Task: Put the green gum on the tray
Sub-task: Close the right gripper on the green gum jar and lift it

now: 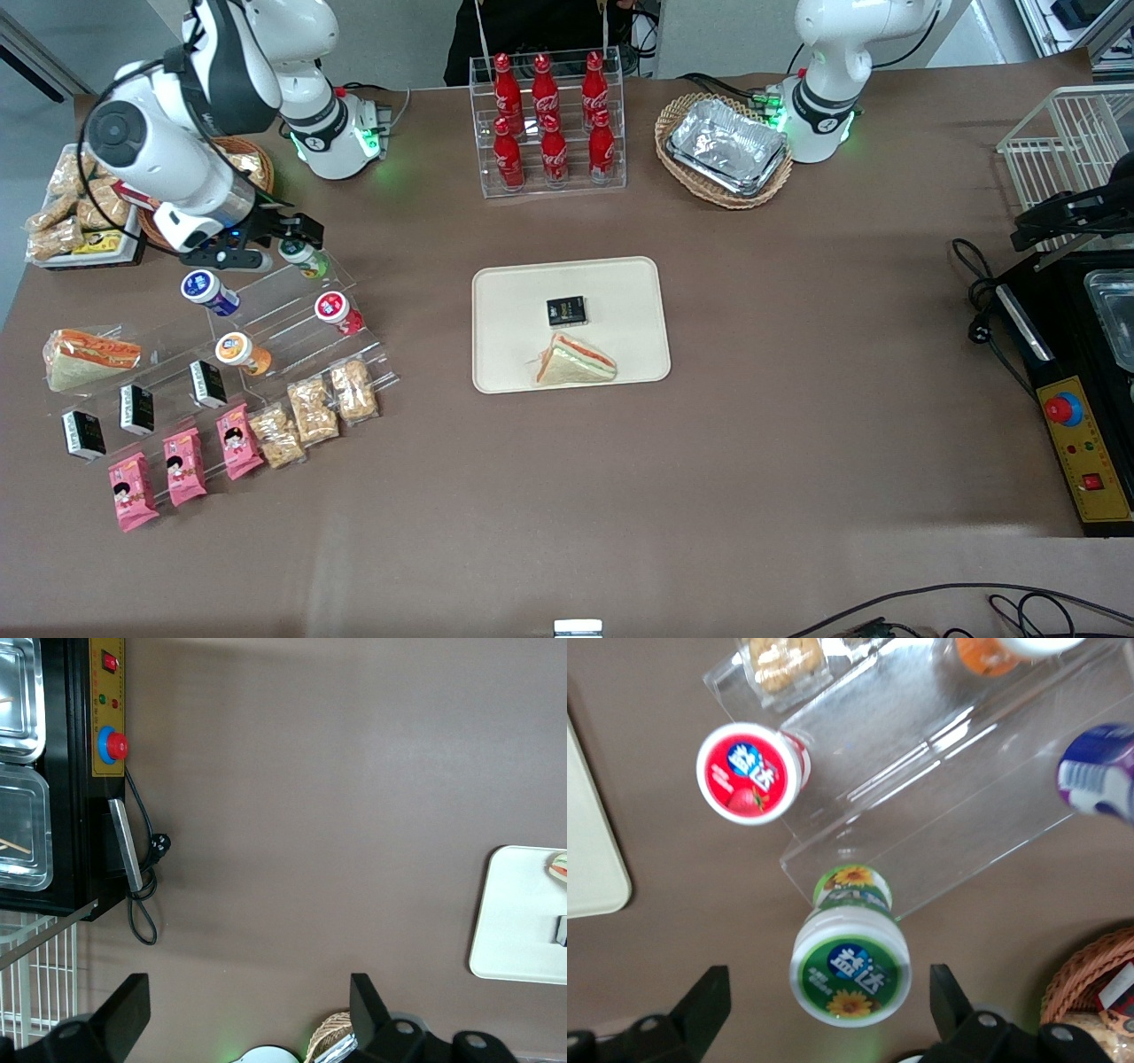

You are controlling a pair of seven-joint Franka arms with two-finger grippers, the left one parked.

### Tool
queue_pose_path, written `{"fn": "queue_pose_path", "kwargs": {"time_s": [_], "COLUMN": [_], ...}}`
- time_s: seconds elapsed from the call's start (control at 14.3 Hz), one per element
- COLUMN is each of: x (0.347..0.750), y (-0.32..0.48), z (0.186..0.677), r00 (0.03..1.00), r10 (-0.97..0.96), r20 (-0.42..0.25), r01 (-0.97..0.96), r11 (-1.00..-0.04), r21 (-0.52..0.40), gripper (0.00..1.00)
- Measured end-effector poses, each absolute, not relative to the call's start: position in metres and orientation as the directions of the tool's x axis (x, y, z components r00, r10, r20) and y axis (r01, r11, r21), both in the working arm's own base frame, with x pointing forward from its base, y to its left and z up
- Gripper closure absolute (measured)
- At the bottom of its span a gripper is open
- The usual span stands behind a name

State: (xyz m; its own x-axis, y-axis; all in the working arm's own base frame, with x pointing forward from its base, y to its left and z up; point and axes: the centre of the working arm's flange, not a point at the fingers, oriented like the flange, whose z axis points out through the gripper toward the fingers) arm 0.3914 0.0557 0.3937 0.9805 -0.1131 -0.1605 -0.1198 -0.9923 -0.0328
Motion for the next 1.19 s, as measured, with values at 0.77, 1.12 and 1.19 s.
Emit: {"fn": "queue_pose_path", "kwargs": {"time_s": [0.77, 1.12, 1.19], "x": [0.378, 0.385, 0.387], "y": [0.065, 0.058, 0.056], "z": [0.377, 0.392, 0.400], "r00": [0.979, 0.980, 0.980], "r10": [-0.118, -0.128, -0.130], "r20": [-0.165, -0.150, -0.149], "r01": [-0.123, -0.135, -0.138], "r11": [-0.992, -0.990, -0.989], "r21": [-0.025, -0.040, -0.044], "gripper": [0.44, 0.44, 0.44]}}
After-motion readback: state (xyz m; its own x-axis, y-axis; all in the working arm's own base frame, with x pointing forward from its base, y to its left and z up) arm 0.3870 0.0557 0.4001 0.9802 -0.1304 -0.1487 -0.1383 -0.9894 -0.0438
